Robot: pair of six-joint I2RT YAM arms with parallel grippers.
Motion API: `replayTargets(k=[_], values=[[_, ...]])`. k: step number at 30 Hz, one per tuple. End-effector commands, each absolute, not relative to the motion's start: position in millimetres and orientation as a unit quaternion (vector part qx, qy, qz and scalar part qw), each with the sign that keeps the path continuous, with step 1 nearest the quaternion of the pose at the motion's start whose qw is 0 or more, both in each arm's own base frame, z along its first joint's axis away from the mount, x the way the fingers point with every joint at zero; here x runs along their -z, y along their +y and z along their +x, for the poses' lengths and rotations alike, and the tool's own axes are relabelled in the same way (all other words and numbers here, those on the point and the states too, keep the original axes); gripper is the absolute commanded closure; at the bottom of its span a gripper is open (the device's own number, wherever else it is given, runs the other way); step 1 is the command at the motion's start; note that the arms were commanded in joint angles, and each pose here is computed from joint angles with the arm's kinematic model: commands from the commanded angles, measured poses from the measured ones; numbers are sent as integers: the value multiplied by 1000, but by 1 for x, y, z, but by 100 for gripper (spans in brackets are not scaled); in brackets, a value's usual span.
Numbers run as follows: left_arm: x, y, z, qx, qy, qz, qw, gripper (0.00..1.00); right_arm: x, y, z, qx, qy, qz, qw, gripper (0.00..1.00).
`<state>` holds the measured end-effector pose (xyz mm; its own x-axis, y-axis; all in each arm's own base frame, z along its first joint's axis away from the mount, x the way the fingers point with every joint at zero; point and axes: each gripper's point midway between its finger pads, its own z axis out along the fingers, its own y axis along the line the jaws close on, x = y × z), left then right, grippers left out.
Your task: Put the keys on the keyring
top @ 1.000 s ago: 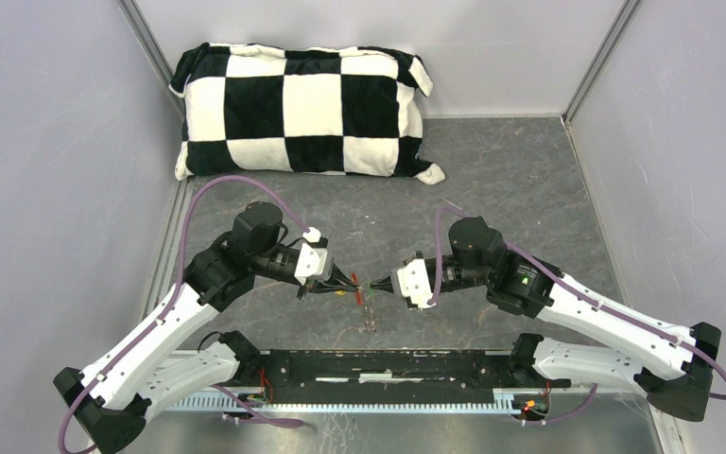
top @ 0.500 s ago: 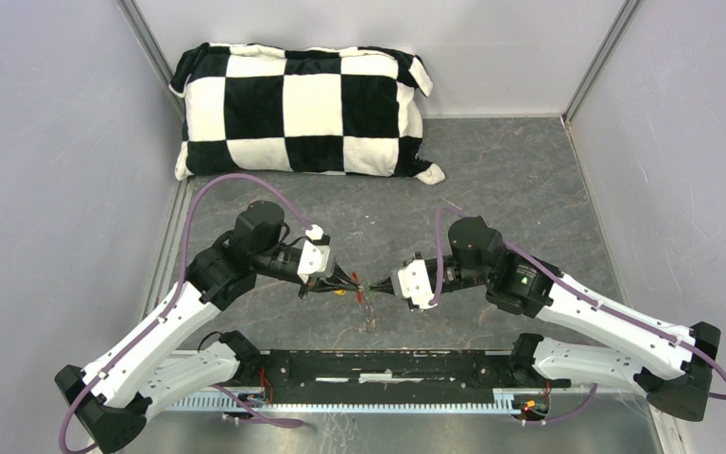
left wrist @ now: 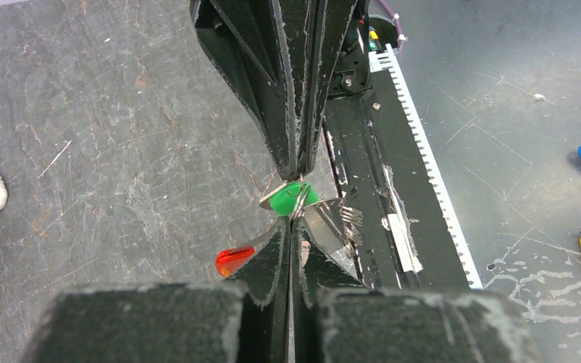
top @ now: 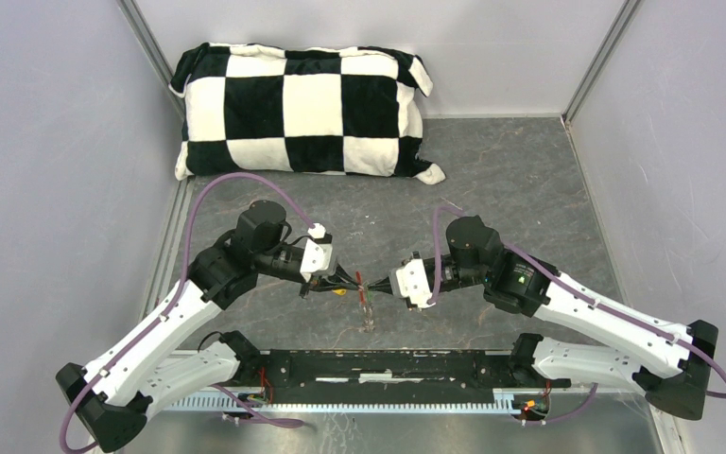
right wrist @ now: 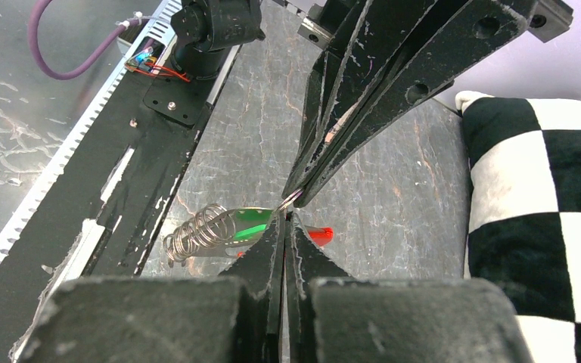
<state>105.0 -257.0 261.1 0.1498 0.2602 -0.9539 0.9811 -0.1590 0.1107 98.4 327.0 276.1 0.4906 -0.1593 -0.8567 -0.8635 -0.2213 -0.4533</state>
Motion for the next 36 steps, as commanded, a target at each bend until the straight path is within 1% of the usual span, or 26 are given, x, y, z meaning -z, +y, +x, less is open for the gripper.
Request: replayTargets(k=[1,9,24,36], values=[[-276,-261,109,427,480,626,443,98,-300,333,96,-358,332,-694,530,100],[-275,-262,110,426,482,626,442,98,-305,337,97,-362,327,-686,540,99],[-276,-262,108,429,475,629,441,98,-300,343,100,-366,334,-684,535,100],[-281,-260,102,425,440,646,457,98,-291,347,109,-360,359,-680,529,100]])
